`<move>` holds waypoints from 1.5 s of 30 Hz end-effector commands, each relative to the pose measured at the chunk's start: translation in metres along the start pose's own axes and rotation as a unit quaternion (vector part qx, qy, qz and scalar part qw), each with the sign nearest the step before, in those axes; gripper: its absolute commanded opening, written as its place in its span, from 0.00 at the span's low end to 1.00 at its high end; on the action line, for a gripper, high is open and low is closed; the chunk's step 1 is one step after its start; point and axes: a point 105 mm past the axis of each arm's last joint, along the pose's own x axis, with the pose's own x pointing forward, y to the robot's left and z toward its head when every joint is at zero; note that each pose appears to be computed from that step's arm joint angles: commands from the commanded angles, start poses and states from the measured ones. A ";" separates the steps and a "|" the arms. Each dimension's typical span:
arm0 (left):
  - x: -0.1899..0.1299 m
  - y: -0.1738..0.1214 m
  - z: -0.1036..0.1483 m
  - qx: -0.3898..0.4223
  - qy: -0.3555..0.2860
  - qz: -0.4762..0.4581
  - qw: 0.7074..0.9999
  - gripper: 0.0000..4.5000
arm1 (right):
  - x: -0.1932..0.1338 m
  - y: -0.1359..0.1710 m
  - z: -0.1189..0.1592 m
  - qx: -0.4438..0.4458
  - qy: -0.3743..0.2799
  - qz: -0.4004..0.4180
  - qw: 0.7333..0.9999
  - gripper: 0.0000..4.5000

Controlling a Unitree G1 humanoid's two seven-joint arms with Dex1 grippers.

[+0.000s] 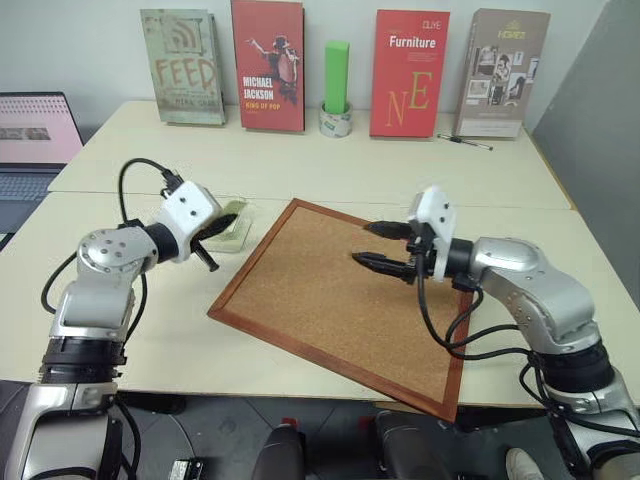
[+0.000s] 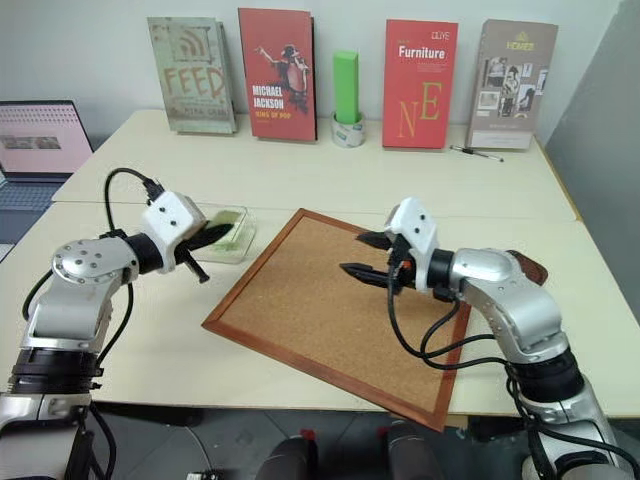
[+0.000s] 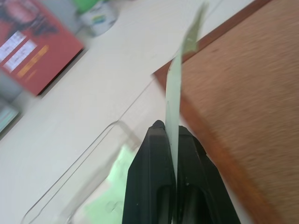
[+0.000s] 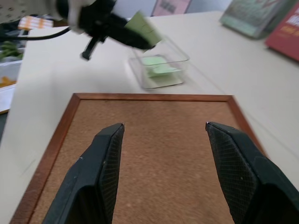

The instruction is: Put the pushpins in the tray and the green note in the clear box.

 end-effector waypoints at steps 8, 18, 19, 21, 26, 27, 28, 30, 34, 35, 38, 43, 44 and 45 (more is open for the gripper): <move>0.019 0.041 -0.020 0.007 0.069 0.052 0.996 0.00 | 0.020 0.015 0.013 -0.032 -0.006 0.046 0.998 0.66; 0.026 0.048 -0.026 0.019 0.087 0.052 0.995 0.00 | 0.021 0.014 0.028 -0.041 -0.039 0.039 0.998 0.66; 0.027 0.048 -0.027 0.018 0.088 0.051 0.995 0.00 | 0.020 0.014 0.028 -0.041 -0.039 0.038 0.998 0.66; 0.027 0.049 -0.027 0.016 0.088 0.053 0.995 0.09 | 0.020 0.014 0.028 -0.041 -0.039 0.036 0.998 0.68; 0.027 0.048 -0.027 0.014 0.089 0.044 0.995 0.30 | 0.018 0.010 0.028 -0.040 -0.037 0.027 0.998 0.68; 0.027 0.048 -0.026 0.014 0.089 0.042 0.995 0.34 | 0.018 0.010 0.028 -0.040 -0.037 0.026 0.998 0.68; 0.027 0.048 -0.026 0.014 0.088 0.040 0.995 0.40 | 0.018 0.009 0.028 -0.039 -0.038 0.025 0.998 0.68; 0.026 0.047 -0.025 0.014 0.088 0.035 0.995 0.50 | 0.019 0.009 0.028 -0.039 -0.039 0.024 0.998 0.68; 0.025 0.044 -0.024 0.014 0.088 0.020 0.996 0.67 | 0.019 0.007 0.029 -0.040 -0.041 0.021 0.998 0.68; 0.025 0.045 -0.024 0.015 0.088 0.020 0.996 0.72 | 0.020 0.006 0.029 -0.041 -0.040 0.021 0.998 0.68; 0.025 0.046 -0.023 0.018 0.089 0.022 0.996 0.82 | 0.019 0.005 0.029 -0.041 -0.040 0.019 0.998 0.68; 0.022 0.048 -0.019 0.022 0.083 0.021 0.996 0.99 | 0.019 0.003 0.031 -0.041 -0.044 0.016 0.998 0.68; 0.022 0.048 -0.018 0.022 0.081 0.021 0.996 0.99 | 0.019 0.003 0.031 -0.041 -0.045 0.015 0.998 0.68; 0.021 0.048 -0.017 0.021 0.079 0.020 0.996 0.99 | 0.019 0.002 0.032 -0.041 -0.046 0.014 0.998 0.68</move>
